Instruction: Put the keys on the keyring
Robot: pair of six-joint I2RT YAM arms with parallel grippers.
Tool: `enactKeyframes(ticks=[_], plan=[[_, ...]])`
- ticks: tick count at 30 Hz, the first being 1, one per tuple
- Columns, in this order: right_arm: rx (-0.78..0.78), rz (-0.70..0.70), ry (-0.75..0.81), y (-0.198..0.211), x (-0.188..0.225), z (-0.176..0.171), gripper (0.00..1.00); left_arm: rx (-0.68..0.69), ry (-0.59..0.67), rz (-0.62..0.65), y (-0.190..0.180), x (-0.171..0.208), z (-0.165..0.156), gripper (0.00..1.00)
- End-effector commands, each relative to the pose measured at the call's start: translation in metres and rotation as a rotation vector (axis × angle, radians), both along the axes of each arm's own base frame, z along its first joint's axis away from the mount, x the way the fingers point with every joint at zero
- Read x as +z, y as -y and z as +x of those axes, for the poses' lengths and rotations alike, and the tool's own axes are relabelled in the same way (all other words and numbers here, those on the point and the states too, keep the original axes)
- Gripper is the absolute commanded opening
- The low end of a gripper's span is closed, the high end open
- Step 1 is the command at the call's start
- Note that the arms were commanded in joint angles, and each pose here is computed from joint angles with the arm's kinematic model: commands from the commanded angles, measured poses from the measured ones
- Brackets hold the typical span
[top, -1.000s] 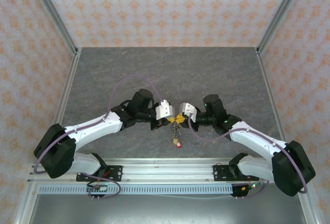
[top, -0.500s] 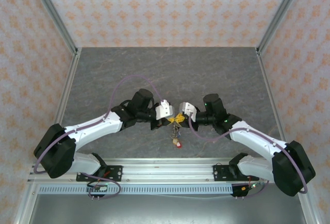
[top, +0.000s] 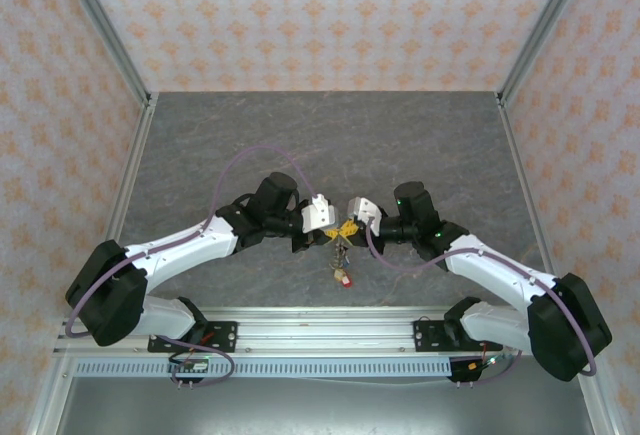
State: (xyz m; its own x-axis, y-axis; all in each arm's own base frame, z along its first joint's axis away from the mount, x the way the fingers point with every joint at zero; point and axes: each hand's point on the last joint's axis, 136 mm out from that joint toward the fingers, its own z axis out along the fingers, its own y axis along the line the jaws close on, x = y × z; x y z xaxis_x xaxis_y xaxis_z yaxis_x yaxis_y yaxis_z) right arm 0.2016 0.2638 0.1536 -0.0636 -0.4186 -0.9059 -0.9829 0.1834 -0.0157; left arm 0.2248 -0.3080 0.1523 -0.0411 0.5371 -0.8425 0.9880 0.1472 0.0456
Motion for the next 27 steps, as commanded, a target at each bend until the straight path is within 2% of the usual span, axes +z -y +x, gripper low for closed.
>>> enactKeyframes(ticks=[1,3,5,7,10,13,15,17,19,21,24,27], plan=[[0.011,0.065,0.046,-0.005,0.019,0.004,0.0,-0.036,0.017,-0.027,0.007,0.011,-0.001,0.03],[0.011,0.06,0.036,-0.005,0.017,0.003,0.01,-0.034,0.021,-0.031,0.007,0.013,-0.001,0.0],[-0.008,0.052,0.03,-0.003,0.016,0.004,0.16,-0.03,0.024,-0.037,0.007,0.015,0.0,0.0],[-0.04,0.05,0.038,0.001,0.018,0.006,0.2,-0.005,0.03,-0.039,0.007,0.016,0.003,0.0],[-0.174,0.079,0.037,0.012,0.027,0.015,0.29,0.033,0.047,-0.042,0.004,0.02,0.008,0.0],[-0.406,0.192,-0.006,0.032,0.048,0.033,0.31,0.07,0.055,-0.056,0.003,0.024,0.013,0.0],[-0.696,0.28,-0.092,0.062,0.057,0.058,0.27,0.087,0.061,-0.069,0.002,0.026,0.015,0.0],[-1.001,0.307,-0.195,0.102,0.057,0.076,0.26,0.101,0.059,-0.079,0.003,0.028,0.017,0.0],[-1.194,0.261,-0.292,0.133,0.045,0.08,0.27,0.107,0.053,-0.082,0.003,0.029,0.017,0.0],[-1.302,0.194,-0.399,0.153,0.025,0.079,0.3,0.115,0.044,-0.08,0.003,0.028,0.018,0.0],[-1.533,0.109,-0.59,0.196,-0.017,0.072,0.21,0.127,0.042,-0.078,0.001,0.027,0.019,0.0],[-1.693,0.034,-0.822,0.224,-0.064,0.052,0.24,0.139,0.043,-0.072,-0.001,0.029,0.019,0.0]])
